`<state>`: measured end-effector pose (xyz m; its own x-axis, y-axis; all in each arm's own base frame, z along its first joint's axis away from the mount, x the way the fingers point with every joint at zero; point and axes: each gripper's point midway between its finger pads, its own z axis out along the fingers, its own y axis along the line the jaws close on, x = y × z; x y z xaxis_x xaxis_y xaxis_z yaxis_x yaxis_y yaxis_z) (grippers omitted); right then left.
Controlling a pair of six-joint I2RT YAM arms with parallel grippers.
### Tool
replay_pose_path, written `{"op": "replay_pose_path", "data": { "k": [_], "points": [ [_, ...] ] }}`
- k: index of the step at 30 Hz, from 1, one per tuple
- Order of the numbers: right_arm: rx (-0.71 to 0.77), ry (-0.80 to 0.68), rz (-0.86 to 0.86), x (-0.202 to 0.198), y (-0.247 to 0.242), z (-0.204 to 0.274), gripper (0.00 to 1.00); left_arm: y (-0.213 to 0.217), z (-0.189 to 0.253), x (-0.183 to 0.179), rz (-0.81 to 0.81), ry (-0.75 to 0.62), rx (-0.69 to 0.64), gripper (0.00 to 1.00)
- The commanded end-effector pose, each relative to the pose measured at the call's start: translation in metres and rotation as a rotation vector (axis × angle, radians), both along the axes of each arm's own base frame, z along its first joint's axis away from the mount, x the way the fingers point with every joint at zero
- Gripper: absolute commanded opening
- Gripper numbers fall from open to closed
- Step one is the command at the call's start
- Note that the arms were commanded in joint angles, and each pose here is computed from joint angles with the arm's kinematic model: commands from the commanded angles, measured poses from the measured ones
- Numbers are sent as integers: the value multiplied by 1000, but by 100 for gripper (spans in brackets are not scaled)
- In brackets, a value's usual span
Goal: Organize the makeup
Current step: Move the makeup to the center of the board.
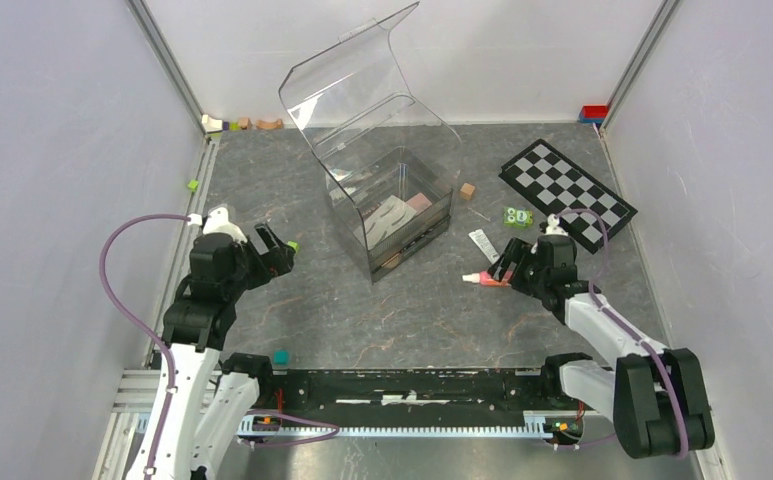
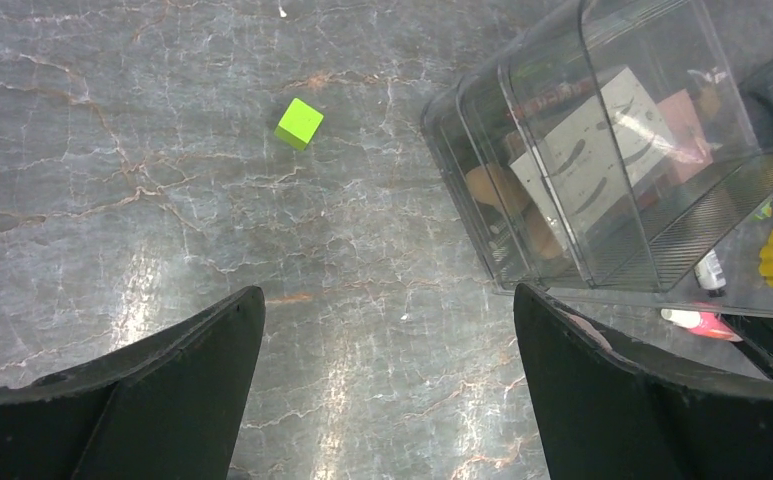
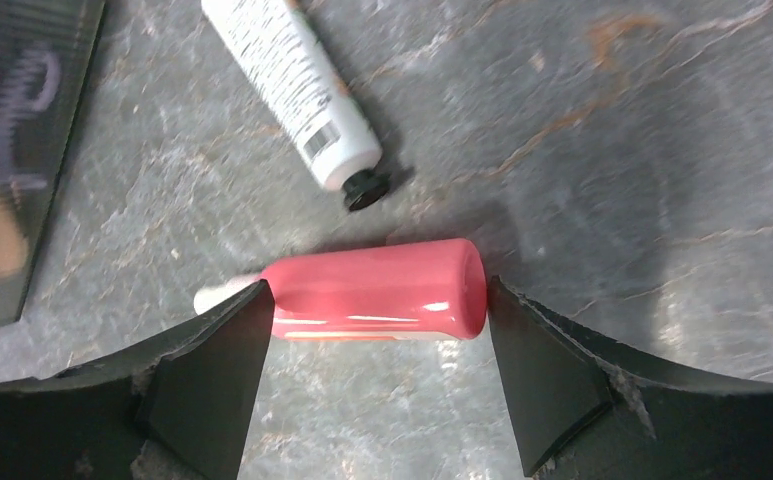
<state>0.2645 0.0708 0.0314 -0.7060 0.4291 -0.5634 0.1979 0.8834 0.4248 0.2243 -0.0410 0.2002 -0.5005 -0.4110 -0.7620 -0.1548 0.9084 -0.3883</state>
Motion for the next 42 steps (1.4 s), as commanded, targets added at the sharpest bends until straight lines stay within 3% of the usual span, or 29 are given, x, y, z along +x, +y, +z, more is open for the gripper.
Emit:
{"op": "replay_pose_path", "data": {
  "k": [1, 7, 16, 19, 25, 36, 42],
  "points": [
    [70, 97, 27, -35, 19, -15, 85, 2, 2, 0, -14, -1, 32, 100],
    [92, 62, 98, -48, 36, -4, 85, -1, 3, 1, -38, -8, 35, 100],
    [-154, -83, 155, -21, 7, 42, 87, -1, -6, 5, -38, 31, 38, 100],
    [-193, -103, 258, -13, 13, 51, 87, -1, -9, 6, -39, 44, 42, 100],
    [-215, -53, 503, -6, 37, 55, 87, -6, -9, 6, -60, 46, 28, 100],
    [-448, 10, 770, 11, 58, 60, 86, -8, -8, 6, -76, 40, 23, 100],
    [-542, 80, 913, 15, 62, 43, 81, -9, -8, 6, -80, 35, 23, 100]
  ]
}}
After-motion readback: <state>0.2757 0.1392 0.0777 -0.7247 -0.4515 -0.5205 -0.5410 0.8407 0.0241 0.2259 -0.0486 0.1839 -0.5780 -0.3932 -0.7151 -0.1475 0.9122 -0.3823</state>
